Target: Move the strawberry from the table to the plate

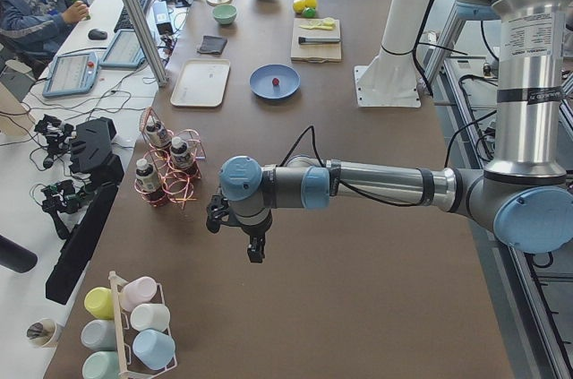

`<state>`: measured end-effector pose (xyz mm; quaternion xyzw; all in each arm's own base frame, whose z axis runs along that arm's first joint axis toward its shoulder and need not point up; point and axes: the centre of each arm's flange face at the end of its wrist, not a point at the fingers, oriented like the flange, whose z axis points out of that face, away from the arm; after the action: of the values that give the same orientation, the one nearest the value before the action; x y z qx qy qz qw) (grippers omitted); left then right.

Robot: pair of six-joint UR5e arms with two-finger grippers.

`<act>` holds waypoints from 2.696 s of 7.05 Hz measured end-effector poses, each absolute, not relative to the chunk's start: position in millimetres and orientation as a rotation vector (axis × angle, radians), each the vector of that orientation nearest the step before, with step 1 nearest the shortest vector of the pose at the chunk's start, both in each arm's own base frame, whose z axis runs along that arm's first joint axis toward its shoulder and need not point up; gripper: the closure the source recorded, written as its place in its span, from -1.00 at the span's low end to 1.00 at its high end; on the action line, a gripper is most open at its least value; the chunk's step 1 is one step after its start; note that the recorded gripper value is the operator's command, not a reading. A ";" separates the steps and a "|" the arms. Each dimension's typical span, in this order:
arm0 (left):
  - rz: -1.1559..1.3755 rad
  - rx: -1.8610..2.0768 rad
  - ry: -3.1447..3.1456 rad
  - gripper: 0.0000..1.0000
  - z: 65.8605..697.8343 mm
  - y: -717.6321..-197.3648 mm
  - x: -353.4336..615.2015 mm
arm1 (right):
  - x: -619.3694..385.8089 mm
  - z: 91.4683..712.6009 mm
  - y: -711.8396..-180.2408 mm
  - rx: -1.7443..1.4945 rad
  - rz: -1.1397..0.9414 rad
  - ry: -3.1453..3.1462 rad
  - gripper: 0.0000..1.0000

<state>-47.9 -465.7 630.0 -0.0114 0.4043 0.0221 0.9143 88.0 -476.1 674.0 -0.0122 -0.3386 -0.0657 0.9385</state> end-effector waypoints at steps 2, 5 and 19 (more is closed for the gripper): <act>0.041 -0.028 0.833 -0.96 632.6 -465.4 -49.0 | 87.8 674.3 -476.0 -0.025 -0.134 -0.693 -1.00; 0.040 -0.028 0.833 -0.96 633.0 -465.3 -49.2 | 84.6 672.3 -473.8 -0.020 -0.130 -0.734 -1.00; 0.039 -0.031 0.834 -0.96 634.5 -465.7 -49.1 | 83.6 671.0 -478.4 -0.017 -0.132 -0.740 -1.00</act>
<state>-49.1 -465.7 634.5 -0.0152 0.4050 0.0189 0.9140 83.6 -478.4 671.0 -0.0085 -0.3612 -0.0646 0.9302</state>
